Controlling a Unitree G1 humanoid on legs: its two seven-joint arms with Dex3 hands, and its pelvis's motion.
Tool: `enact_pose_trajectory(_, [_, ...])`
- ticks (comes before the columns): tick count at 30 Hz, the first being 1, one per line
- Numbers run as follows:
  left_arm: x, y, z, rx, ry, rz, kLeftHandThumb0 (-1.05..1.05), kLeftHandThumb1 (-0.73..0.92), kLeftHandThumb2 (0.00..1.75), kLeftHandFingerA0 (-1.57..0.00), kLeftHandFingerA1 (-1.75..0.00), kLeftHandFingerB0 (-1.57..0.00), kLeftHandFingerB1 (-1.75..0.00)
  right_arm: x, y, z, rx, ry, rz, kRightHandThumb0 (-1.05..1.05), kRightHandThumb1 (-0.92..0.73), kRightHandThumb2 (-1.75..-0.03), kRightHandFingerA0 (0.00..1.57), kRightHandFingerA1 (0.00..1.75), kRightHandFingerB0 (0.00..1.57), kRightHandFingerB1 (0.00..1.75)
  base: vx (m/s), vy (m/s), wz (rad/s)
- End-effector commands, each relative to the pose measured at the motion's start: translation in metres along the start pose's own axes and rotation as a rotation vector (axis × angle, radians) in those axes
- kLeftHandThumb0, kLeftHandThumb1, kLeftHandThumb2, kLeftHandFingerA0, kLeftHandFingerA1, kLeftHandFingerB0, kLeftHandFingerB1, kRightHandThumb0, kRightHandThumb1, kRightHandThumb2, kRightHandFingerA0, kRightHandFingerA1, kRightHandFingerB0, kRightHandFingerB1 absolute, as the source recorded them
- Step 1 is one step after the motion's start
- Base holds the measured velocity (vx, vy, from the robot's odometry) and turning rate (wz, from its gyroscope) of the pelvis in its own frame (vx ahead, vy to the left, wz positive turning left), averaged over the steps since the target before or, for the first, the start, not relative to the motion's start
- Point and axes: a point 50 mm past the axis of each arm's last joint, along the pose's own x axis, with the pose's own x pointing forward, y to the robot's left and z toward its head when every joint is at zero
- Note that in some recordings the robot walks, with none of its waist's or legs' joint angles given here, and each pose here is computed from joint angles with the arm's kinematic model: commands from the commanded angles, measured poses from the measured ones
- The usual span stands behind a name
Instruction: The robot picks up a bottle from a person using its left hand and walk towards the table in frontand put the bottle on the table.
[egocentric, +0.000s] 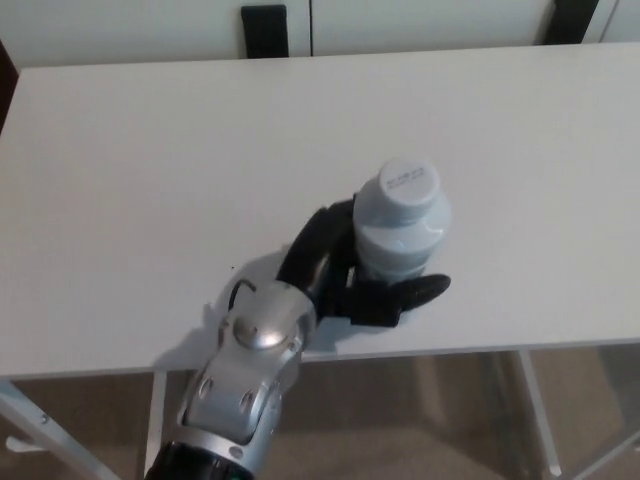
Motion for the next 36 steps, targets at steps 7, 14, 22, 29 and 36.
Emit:
enact_pose_trajectory(7, [-0.009,0.015,-0.015,-0.141,0.059,0.027,-0.14,0.69,0.79,-0.98,-1.36,-0.89,-0.96,0.0,-0.004,-0.001,-0.035,0.009,-0.003,-0.42,-0.73,-0.62,0.68,0.58,0.57,0.41,0.0,0.0,0.0])
enact_pose_trajectory(14, [-0.012,0.027,-0.013,-0.102,0.05,0.063,-0.26,0.74,0.63,-1.06,-0.92,-0.88,-0.48,-0.001,-0.001,-0.005,-0.051,0.016,0.002,-0.42,-0.75,-0.63,0.65,0.52,0.54,0.4,0.0,0.0,0.0])
enact_pose_trajectory(22, [-0.016,0.039,-0.003,0.171,-0.031,-0.003,-0.71,0.48,0.57,0.0,0.0,0.0,0.0,-0.001,0.0,-0.005,-0.044,0.016,-0.001,-0.43,-0.76,-0.63,0.64,0.56,0.54,0.4,0.0,0.0,0.0])
enact_pose_trajectory(29, [-0.015,0.049,0.007,0.299,-0.03,0.015,-0.79,0.49,0.56,0.0,0.0,0.0,0.0,-0.001,-0.002,-0.003,-0.062,0.013,0.004,-0.42,-0.75,-0.63,0.63,0.49,0.54,0.4,0.0,0.0,0.0])
enact_pose_trajectory(36, [-0.017,0.053,0.007,0.324,-0.027,-0.009,-0.81,0.49,0.56,0.0,0.0,0.0,0.0,0.0,-0.001,-0.002,-0.043,0.01,0.0,-0.42,-0.74,-0.63,0.63,0.49,0.5,0.39,0.0,0.0,0.0])
